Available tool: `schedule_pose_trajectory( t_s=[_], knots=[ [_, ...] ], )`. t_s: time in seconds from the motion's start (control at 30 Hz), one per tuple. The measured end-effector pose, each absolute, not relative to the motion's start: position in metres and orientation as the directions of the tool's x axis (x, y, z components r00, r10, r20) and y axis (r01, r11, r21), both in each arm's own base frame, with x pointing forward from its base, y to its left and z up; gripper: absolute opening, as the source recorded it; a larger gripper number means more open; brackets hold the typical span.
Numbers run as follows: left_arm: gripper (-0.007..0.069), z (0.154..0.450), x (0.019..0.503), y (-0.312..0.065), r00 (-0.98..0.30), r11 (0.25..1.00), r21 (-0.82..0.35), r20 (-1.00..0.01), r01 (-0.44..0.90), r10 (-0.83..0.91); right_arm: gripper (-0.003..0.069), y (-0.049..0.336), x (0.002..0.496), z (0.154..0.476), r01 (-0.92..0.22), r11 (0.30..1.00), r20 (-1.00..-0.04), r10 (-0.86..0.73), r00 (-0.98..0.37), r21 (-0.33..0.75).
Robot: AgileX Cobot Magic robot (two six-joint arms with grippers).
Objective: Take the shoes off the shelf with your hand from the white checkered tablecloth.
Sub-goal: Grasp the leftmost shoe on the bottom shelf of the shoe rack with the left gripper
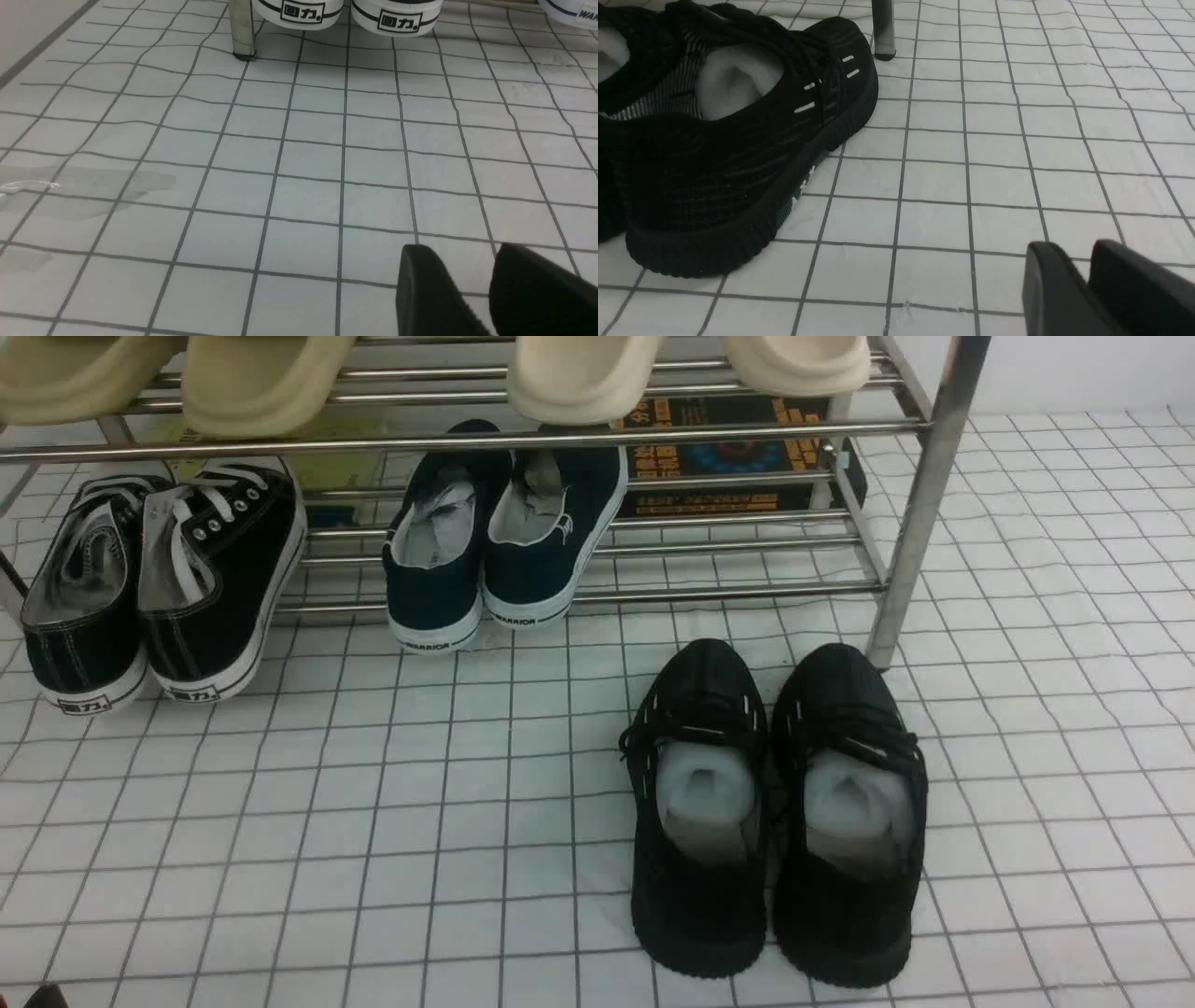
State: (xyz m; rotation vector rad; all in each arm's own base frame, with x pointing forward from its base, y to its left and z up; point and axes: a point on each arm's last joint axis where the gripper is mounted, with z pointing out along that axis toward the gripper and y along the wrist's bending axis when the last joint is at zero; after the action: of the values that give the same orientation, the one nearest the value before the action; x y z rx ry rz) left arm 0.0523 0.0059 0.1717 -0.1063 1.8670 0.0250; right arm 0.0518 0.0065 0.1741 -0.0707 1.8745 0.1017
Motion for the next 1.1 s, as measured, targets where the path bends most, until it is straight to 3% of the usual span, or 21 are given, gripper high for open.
schedule_pose_trajectory(
  t_s=[1.1],
  knots=[
    [0.0240, 0.1717, 0.0523, 0.0056, -0.290, 0.994, -0.060, -0.954, -0.089, -0.083, 0.0180, 0.0065, 0.0518, 0.1741, -0.101, 0.994, -0.954, 0.003, -0.301, 0.034]
  ],
)
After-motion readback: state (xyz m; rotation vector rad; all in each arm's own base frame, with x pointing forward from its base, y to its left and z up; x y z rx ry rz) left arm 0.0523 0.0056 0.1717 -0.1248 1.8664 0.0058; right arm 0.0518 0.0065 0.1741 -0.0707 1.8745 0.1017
